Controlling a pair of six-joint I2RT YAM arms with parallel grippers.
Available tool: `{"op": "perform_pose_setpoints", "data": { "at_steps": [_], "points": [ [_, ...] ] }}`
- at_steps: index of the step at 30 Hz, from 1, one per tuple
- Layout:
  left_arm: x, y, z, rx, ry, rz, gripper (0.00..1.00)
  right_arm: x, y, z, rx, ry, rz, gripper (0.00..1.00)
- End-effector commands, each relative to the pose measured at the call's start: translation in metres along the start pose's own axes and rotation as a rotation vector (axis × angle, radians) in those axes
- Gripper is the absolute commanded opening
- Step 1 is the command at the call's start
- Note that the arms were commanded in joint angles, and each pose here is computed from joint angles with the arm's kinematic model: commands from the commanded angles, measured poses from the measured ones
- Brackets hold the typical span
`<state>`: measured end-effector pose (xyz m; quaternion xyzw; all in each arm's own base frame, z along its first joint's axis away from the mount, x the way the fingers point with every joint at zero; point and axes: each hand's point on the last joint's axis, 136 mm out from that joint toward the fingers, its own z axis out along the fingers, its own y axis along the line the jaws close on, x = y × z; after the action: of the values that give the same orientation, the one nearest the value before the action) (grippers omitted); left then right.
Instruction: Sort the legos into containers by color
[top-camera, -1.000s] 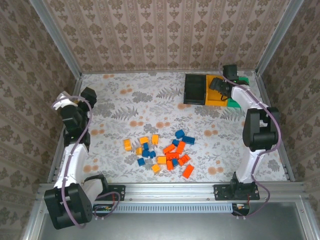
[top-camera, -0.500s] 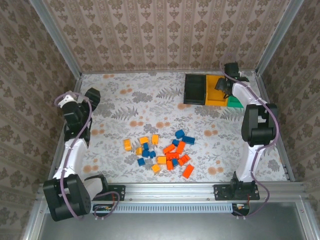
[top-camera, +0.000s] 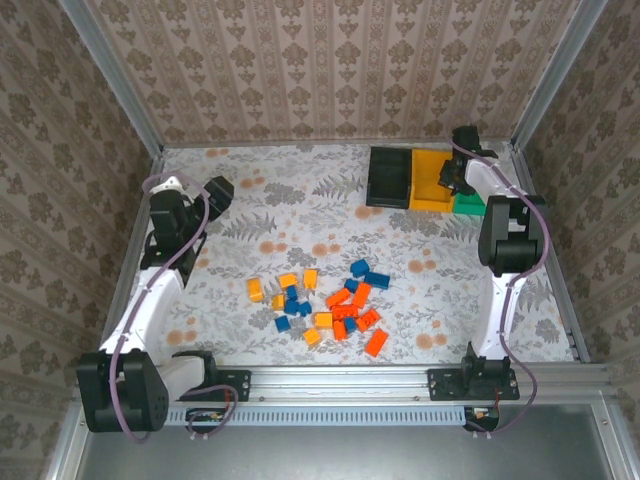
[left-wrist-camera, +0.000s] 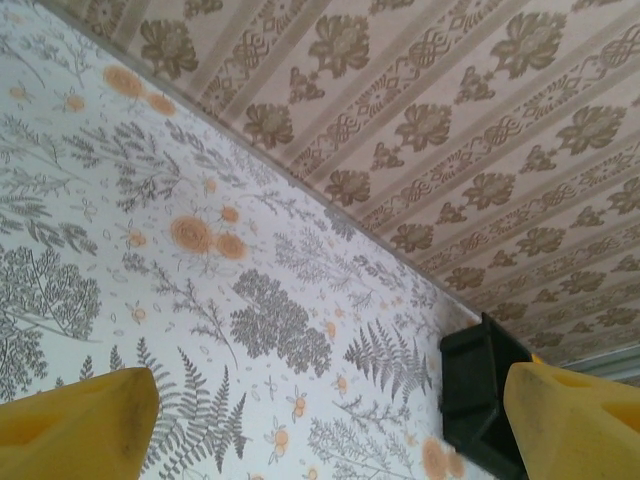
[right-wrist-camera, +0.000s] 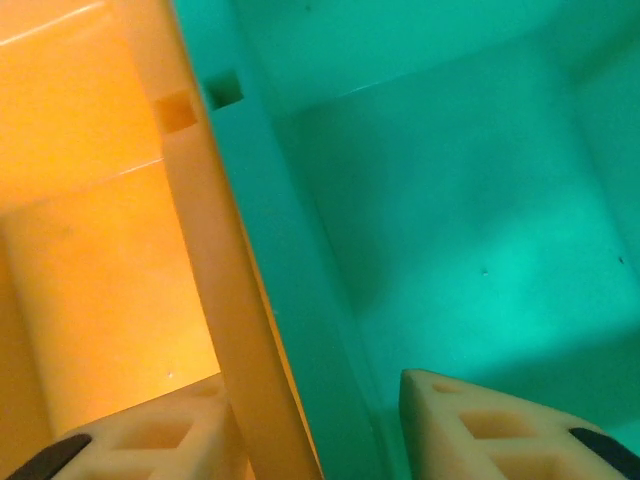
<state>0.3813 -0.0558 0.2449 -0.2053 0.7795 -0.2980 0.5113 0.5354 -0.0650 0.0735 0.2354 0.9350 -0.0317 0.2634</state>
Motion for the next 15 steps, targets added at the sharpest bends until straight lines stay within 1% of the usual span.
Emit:
{"op": "perform_pose_setpoints", "data": {
  "at_steps": [1,8,10,11,15],
  "points": [
    [0.007,-0.002,0.002,-0.001,0.027,0.028,0.91,0.015,0.008,0.004,-0.031,0.06,-0.018,0.36],
    [0.025,-0.003,0.008,-0.003,0.074,0.031,0.92,0.035,0.035,-0.007,-0.075,0.059,-0.082,0.16],
    [0.03,-0.004,0.009,-0.005,0.082,0.033,0.92,0.037,0.048,-0.011,-0.099,0.036,-0.104,0.07],
    [0.033,-0.004,0.009,-0.004,0.087,0.033,0.92,0.041,0.055,-0.014,-0.109,0.033,-0.117,0.0],
    [0.041,-0.005,0.006,-0.005,0.107,0.03,0.92,0.059,0.088,-0.032,-0.145,0.022,-0.182,0.0]
  ]
}}
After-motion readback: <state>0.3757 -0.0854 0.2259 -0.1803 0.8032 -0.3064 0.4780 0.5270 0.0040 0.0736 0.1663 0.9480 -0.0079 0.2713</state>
